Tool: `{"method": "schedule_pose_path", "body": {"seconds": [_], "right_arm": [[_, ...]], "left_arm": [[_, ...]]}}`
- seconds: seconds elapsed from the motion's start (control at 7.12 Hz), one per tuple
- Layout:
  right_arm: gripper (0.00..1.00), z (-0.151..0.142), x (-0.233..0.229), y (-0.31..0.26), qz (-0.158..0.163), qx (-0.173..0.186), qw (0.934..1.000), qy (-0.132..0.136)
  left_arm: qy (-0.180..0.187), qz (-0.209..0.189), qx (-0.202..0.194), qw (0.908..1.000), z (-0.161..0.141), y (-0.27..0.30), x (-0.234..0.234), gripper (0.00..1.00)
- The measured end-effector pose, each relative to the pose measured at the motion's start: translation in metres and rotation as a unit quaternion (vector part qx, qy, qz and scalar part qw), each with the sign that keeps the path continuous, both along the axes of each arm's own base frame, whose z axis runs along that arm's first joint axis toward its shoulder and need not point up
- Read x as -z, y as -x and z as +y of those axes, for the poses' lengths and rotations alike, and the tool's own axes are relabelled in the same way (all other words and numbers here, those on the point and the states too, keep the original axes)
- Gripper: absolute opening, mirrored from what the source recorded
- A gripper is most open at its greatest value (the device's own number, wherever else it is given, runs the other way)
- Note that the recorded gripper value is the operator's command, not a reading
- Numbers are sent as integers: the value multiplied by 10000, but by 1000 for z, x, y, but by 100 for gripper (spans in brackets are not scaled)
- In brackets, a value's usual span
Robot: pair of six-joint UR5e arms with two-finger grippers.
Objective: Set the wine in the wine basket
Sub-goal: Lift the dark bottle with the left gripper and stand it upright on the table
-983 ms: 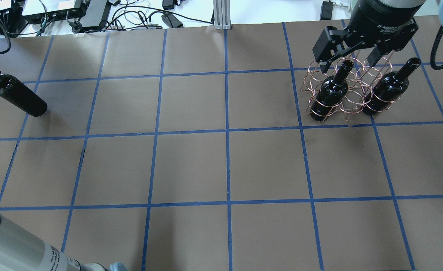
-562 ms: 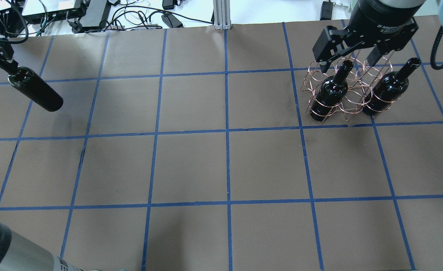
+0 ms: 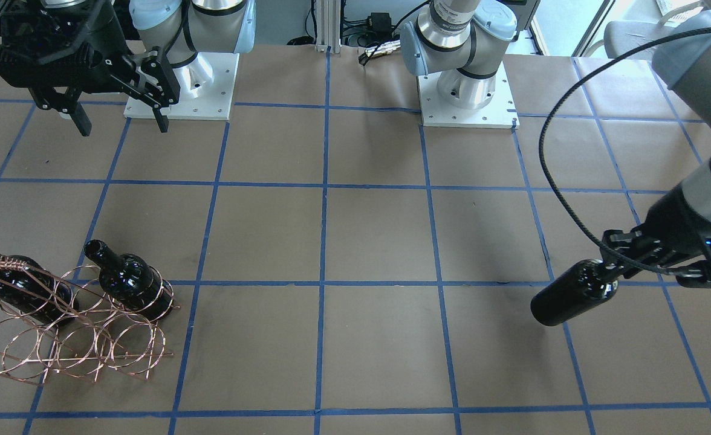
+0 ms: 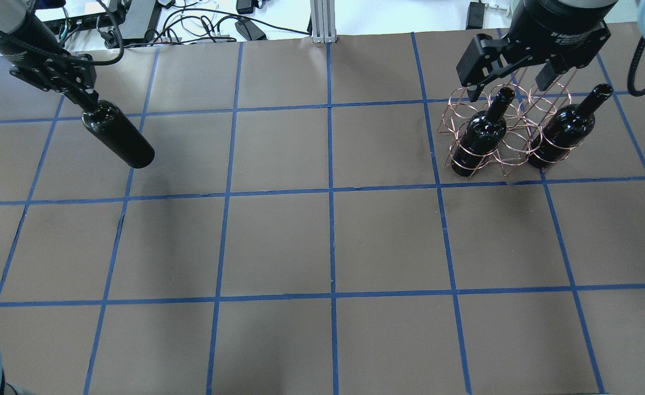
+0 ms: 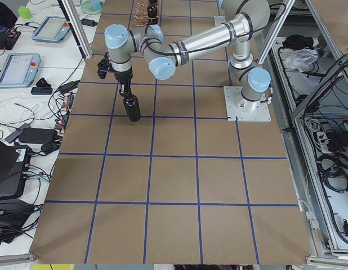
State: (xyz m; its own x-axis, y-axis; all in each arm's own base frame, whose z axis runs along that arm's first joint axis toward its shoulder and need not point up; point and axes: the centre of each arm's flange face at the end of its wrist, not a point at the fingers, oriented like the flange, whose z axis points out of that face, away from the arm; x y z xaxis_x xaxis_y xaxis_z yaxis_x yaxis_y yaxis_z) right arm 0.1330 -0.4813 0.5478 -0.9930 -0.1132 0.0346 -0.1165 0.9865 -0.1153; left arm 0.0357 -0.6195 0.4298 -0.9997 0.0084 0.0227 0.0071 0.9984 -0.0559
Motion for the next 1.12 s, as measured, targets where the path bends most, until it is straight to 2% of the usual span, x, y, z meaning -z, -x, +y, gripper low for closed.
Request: {"method": "schedule_pose_path", "body": {"seconds": [0.28,0.7,1.12], "right_arm": [[100,1,0,2,78,4,10000,1],[100,1,0,3,108,13,9999,-2],[100,1,0,3,108,10,9999,-15]], "left_arm": [[-51,35,62,10000,27,74,-1,0],[-337,67,378,9987,83,162,20,0],[-581,65,583,9966,119,197,40,0]]}}
